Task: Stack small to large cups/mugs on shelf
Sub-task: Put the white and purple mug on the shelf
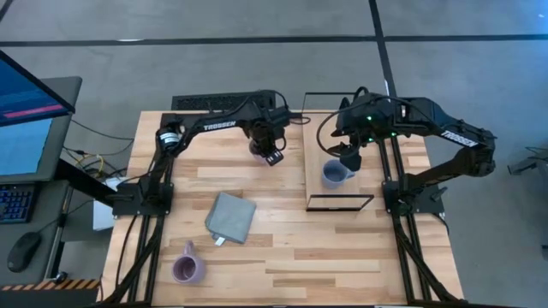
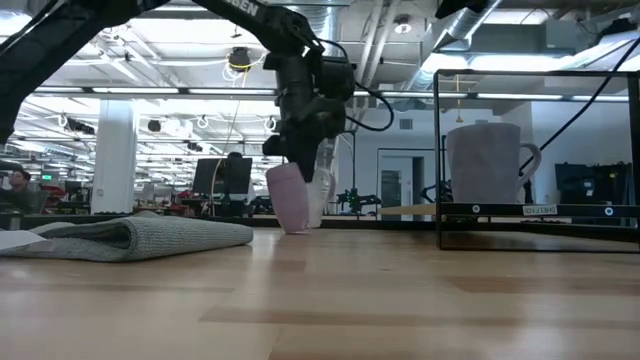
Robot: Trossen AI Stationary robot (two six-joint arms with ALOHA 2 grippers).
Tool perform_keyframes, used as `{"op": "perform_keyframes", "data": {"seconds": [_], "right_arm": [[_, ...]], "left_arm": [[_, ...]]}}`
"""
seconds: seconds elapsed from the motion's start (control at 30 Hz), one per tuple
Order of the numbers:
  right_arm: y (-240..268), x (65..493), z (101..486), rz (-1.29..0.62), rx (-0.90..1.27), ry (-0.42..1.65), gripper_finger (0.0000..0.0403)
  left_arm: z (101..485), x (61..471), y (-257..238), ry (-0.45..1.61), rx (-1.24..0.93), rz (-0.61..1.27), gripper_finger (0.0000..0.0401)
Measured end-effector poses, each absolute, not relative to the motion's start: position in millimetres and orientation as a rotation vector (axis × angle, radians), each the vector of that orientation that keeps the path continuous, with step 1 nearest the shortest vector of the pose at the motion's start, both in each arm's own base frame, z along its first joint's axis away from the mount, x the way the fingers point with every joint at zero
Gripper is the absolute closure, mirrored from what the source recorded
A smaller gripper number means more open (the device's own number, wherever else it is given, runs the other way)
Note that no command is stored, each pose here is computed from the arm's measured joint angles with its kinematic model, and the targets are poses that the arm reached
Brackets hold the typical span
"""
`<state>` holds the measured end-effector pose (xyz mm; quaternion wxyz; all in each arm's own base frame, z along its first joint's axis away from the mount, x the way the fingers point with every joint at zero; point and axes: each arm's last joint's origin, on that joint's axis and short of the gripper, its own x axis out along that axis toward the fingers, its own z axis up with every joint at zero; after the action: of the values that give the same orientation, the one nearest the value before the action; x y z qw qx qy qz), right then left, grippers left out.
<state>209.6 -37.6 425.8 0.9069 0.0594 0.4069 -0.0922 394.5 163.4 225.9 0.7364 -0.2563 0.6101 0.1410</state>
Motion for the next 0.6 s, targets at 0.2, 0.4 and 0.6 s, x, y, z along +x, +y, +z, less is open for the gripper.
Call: {"op": "perform_keyframes", "data": {"seconds": [0.2, 0.4, 0.6], "right_arm": [[-37.6, 209.6, 425.4, -0.193, 0.129, 0.844, 0.0143], [-37.6, 209.7, 425.3, -0.191, 0.126, 0.845, 0.0143], [-37.5, 209.4, 425.0, -0.191, 0.125, 0.849, 0.0143]], "left_arm": [[217.7, 397.0, 163.9, 1.369, -0.555, 0.275, 0.0395], [219.6, 400.3, 164.0, 1.36, -0.552, 0.261, 0.0371], [228.1, 405.0, 165.5, 1.311, -0.55, 0.236, 0.0343]]}}
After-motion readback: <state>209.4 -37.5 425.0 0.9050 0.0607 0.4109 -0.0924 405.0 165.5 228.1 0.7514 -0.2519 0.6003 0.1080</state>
